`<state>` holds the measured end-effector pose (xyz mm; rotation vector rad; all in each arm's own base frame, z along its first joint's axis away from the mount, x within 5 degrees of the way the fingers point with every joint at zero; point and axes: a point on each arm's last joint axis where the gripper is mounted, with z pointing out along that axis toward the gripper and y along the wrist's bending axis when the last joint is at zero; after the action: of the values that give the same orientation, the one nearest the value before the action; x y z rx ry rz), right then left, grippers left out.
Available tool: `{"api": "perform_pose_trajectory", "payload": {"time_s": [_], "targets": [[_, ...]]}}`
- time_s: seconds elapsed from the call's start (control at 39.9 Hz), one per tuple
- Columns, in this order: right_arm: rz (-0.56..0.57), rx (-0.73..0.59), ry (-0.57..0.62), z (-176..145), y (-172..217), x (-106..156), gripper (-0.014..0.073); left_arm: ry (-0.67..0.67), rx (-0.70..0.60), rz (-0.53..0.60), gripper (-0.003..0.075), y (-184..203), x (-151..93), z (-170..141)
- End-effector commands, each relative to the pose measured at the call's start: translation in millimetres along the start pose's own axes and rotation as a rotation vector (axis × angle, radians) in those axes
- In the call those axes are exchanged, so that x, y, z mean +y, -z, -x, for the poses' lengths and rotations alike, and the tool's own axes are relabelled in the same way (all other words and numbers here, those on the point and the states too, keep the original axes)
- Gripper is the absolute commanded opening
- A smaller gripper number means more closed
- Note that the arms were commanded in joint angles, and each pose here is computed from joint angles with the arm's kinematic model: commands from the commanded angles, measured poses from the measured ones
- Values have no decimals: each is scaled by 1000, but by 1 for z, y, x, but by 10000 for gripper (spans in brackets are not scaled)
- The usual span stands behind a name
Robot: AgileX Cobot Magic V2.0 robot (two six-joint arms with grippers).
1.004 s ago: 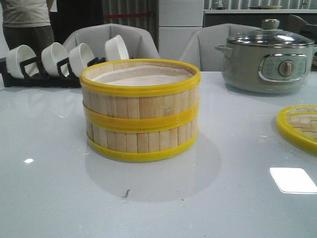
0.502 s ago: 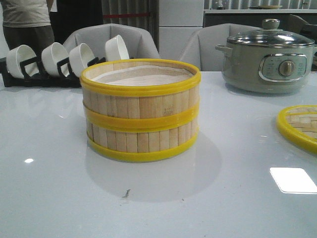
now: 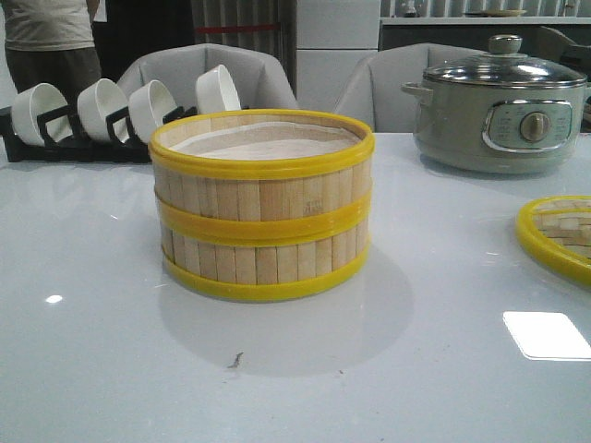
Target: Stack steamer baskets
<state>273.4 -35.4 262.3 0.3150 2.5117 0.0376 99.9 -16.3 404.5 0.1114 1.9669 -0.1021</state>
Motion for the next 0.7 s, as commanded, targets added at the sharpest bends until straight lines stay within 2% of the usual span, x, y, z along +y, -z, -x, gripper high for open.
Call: {"api": "perform_pose_trajectory", "payload": {"time_s": [0.0, 0.15, 0.4, 0.68], "targets": [[-4, -124, -4, 23, 13, -4, 496, 4, -108, -18, 87, 6, -1, 14], [-4, -145, -4, 32, 10, -4, 494, 4, -108, -18, 87, 6, -1, 14], [1, -245, -4, 41, 12, -4, 309, 4, -108, -18, 87, 6, -1, 14], [0, -221, -4, 39, 12, -4, 301, 4, -108, -18, 87, 6, -1, 14]]}}
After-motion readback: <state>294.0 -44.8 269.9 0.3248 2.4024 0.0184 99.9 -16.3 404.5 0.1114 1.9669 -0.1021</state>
